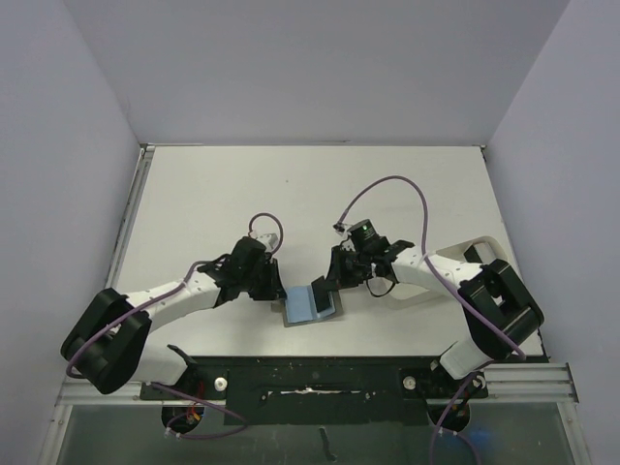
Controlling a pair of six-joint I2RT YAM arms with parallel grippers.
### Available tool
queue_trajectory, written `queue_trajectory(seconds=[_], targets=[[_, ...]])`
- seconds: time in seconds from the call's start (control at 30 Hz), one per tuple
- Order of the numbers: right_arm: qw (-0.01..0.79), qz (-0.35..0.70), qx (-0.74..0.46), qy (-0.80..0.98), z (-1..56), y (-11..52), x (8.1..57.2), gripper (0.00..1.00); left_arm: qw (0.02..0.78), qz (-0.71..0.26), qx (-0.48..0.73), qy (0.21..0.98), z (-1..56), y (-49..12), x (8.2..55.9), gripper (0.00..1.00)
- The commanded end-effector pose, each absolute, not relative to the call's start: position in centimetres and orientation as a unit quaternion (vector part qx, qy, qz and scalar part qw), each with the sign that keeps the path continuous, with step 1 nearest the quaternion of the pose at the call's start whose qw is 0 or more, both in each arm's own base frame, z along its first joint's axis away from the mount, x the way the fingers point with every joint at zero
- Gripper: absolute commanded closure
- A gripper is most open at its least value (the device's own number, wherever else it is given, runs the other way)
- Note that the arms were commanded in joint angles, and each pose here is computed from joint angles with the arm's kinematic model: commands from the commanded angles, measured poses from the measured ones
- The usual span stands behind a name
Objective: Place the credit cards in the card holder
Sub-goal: Insert the credit card into the card holder.
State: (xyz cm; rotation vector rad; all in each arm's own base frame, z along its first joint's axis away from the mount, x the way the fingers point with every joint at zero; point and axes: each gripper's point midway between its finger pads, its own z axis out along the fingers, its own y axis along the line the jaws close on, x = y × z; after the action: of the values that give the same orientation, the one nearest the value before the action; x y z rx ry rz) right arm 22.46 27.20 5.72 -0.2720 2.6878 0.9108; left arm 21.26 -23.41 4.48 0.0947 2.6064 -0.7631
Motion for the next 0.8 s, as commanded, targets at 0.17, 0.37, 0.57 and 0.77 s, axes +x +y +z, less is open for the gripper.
queue_trajectory(seconds=[0.17, 0.37, 0.57, 0.77], targets=[[0.15, 0.366, -0.103, 0.913, 6.7, 28.6, 22.4, 1.0, 0.221, -0.267, 0.033, 0.938, 3.3, -23.1, 21.6, 0.91], [0.146, 0.386, -0.1, 0.905, 6.9, 29.2, 22.1, 1.0, 0.224, -0.261, 0.035, 0.938, 3.1, -22.9, 21.7, 0.92], [0.138, 0.384, -0.097, 0.908, 6.3, 29.3, 21.9, 1.0, 0.217, -0.262, 0.04, 0.939, 2.7, -22.9, 21.3, 0.91], [0.126, 0.368, -0.09, 0.917, 4.9, 28.8, 21.8, 1.0, 0.217, -0.265, 0.039, 0.939, 2.7, -23.0, 21.2, 0.91]])
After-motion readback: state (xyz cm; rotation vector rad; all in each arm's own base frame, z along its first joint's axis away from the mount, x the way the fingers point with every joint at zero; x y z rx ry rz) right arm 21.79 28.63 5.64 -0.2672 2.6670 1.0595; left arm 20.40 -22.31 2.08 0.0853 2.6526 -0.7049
